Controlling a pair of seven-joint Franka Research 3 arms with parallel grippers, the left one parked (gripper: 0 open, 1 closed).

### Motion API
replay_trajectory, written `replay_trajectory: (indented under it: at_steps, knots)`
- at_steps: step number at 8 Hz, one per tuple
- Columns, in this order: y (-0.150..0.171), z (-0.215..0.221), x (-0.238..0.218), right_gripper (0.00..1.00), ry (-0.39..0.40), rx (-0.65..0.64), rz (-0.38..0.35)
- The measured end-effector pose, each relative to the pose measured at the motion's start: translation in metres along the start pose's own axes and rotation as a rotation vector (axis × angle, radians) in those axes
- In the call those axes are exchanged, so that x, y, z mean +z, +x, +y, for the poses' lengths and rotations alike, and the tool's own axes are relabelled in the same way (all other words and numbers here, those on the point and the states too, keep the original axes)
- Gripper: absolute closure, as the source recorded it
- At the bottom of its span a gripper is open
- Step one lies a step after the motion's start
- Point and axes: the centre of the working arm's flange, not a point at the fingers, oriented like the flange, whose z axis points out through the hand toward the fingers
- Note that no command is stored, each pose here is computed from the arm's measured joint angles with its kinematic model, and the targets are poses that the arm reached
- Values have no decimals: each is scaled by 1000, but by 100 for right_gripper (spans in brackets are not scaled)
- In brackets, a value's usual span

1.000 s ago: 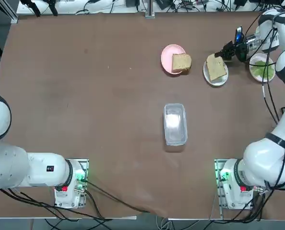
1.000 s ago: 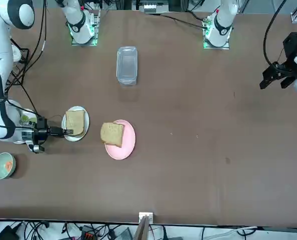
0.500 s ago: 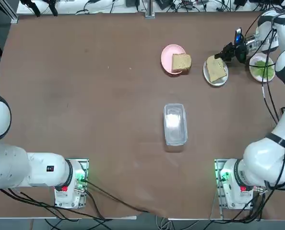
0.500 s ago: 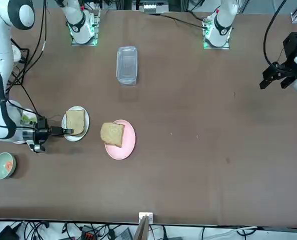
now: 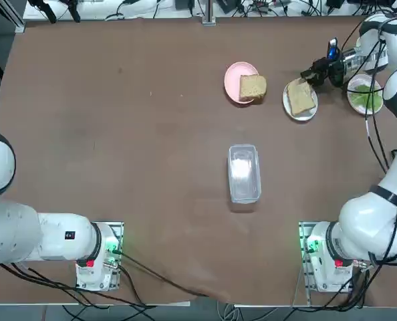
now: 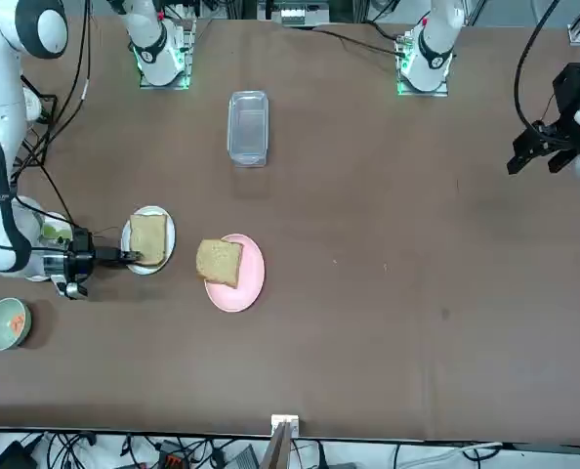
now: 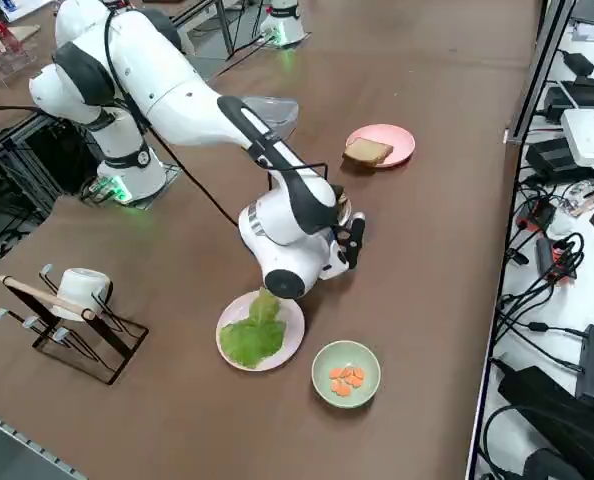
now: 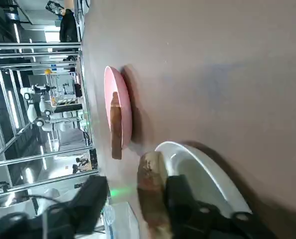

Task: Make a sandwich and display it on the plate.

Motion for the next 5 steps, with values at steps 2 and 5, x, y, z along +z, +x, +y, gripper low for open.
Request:
replay_trajectory:
  at_steps: [2,5]
  knots:
    - [-2,3,-13,0,-1,-33,20]
    - [1,-8,-39,0,10,-74,36]
